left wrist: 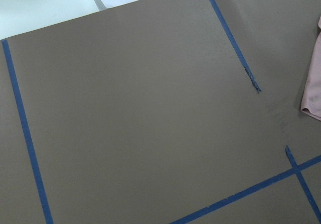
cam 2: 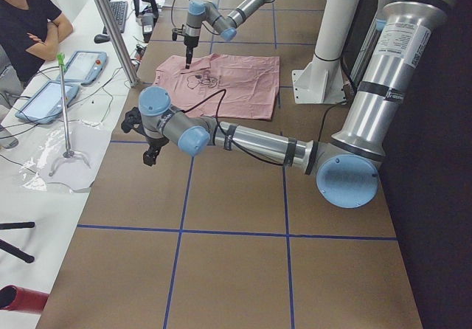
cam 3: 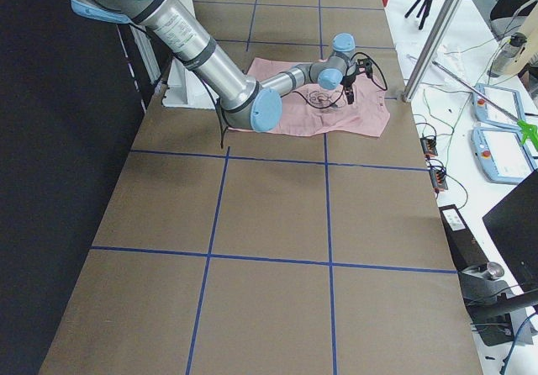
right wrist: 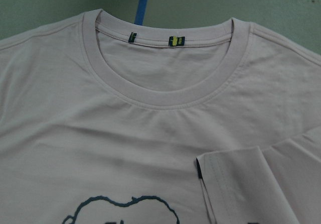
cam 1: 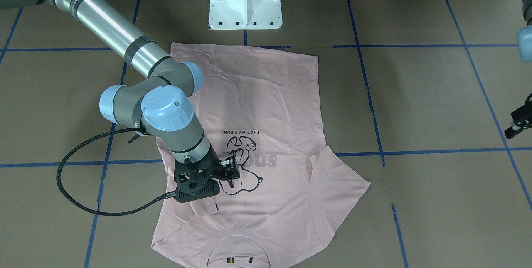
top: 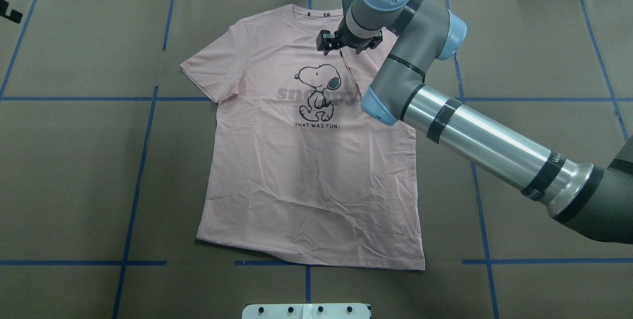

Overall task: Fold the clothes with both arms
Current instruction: 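Fold the held sleeve inward toward the collar with the right gripper, then withdraw the right gripper while the left gripper moves to the other sleeve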

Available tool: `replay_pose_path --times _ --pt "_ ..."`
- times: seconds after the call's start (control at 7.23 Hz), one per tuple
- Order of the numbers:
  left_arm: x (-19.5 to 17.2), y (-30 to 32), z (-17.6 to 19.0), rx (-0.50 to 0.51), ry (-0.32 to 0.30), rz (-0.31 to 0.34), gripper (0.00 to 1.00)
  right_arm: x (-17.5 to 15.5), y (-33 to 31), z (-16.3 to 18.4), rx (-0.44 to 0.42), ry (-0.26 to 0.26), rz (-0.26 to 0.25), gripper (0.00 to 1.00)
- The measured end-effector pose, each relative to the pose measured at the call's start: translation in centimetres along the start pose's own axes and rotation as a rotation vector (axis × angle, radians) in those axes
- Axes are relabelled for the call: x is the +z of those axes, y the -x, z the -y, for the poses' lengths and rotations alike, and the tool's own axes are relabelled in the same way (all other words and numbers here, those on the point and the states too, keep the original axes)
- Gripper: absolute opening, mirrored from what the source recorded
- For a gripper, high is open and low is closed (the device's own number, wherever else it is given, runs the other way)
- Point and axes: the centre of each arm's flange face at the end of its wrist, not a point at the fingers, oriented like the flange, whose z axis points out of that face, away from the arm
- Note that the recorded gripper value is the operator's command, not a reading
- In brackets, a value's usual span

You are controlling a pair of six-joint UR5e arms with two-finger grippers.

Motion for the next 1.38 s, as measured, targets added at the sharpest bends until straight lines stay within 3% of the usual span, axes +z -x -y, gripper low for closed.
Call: replay_pose_path --times 0.28,0.55,0.69,1.11,1.38 --pt "5.8 -10.5 1.9 -0.146 -0.034 0.06 1.0 -6.4 -0.6 -0.3 0.118 0.12 -0.067 1.0" --pt "13.1 -19.5 0.0 -0.284 -0.11 0.092 0.99 -12.5 -6.6 -1.8 0.213 0.178 -0.119 1.0" --pt "16.0 -22.2 -0.4 -0.324 -0.138 0.112 0.97 -14.5 -10.6 -2.3 0.22 0.191 -0.125 1.0" --pt "21.9 -24.6 -0.3 -0.345 -0.17 0.151 0.9 -16.4 -18.2 -2.2 0.141 0.214 -0.123 1.0" --pt "25.1 -25.1 -0.3 -0.328 -0.186 0.162 0.83 -16.8 -19.5 -2.0 0.137 0.218 -0.116 1.0"
